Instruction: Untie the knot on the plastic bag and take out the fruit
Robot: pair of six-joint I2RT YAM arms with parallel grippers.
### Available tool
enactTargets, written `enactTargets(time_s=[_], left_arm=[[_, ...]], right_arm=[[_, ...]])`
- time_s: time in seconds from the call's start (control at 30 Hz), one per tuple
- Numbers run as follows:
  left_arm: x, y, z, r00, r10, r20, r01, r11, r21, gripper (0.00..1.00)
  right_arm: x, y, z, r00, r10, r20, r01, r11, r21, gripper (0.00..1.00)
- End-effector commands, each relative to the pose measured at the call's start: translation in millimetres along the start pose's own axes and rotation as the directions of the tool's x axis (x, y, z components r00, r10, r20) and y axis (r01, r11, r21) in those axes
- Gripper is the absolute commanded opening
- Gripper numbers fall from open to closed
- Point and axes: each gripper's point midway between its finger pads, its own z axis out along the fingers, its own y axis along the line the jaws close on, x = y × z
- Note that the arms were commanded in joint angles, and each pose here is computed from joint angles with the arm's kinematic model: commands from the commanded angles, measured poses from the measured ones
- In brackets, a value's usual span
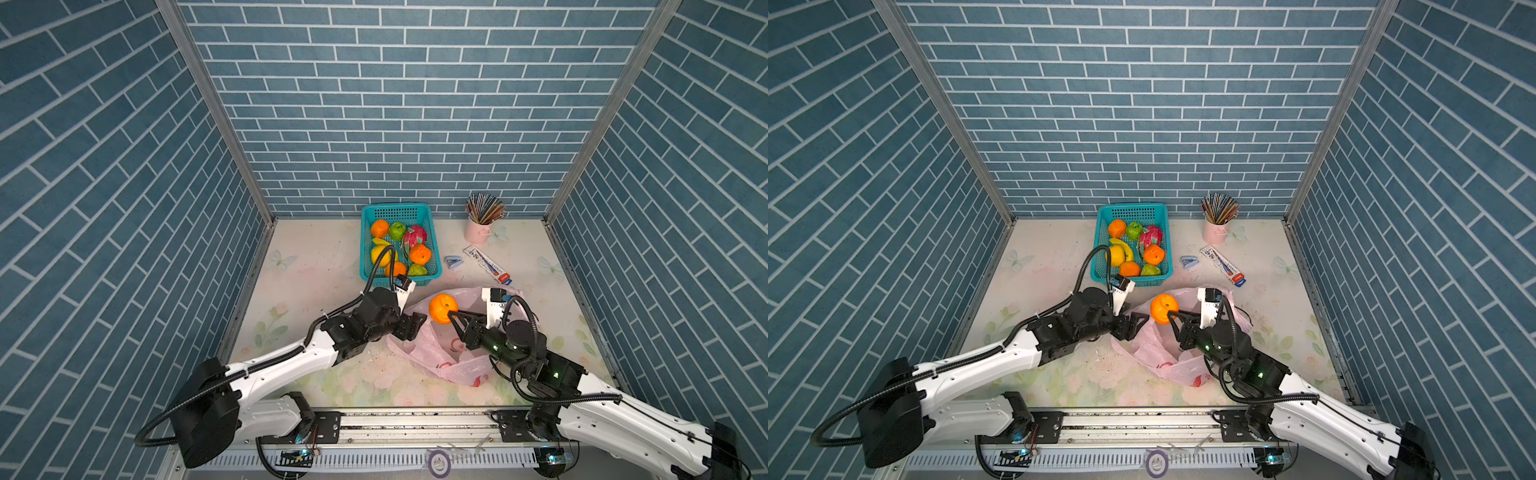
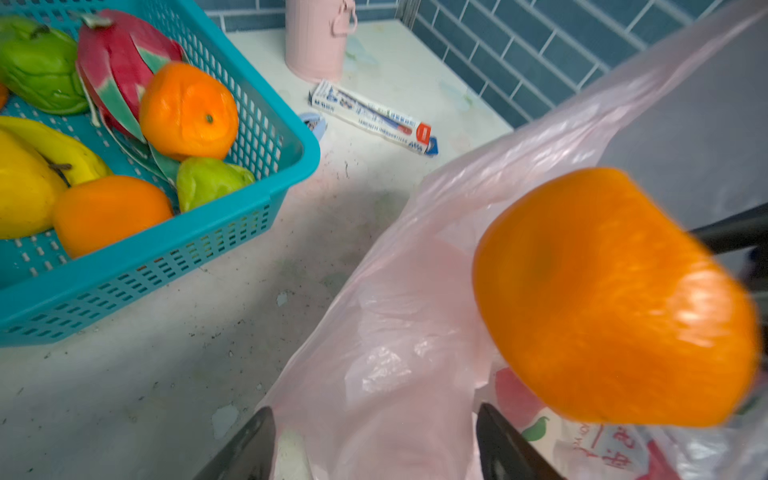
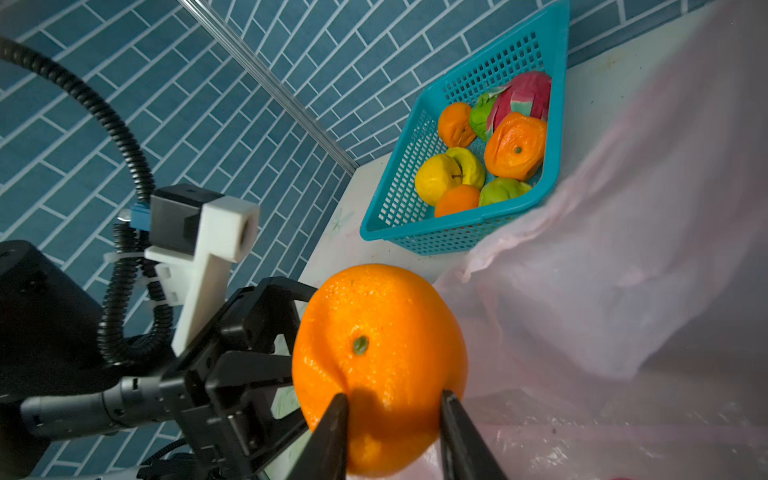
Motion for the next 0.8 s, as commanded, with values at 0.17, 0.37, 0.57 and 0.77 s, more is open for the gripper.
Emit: enactTargets(time_s=[0.17, 0.37, 0.57, 0.77], left_arm=[[-52.2, -26.6, -35.4, 0.928, -0.368, 0.057, 0.343, 0.904, 0.257, 0.78], [-72.9, -49.2, -34.5, 0.895, -0.445, 0.023, 0.403, 0.831, 0.385, 0.82], [-69.4, -59.3, -19.8, 0.888, -0.457, -0.046, 0.428, 0.788, 0.443, 0.82], [-81.1, -72.2, -28.3, 0.889, -0.458, -0.026, 0.400, 0.746, 0.533, 0.67]], right_arm=[[-7.8, 9.5, 5.9, 0.998, 0.026, 0.050, -0.022, 0.997, -0.077, 0.36], [-8.6, 22.7, 6.6, 0.999, 0.009, 0.047, -0.002, 0.990, -0.143, 0.36], [-12.0, 37.4, 5.0, 0.998, -0.003, 0.057, 0.015, 0.977, -0.214, 0.36], [-13.9, 42.5, 9.2, 0.999, 0.021, 0.049, -0.009, 0.974, -0.227, 0.36]])
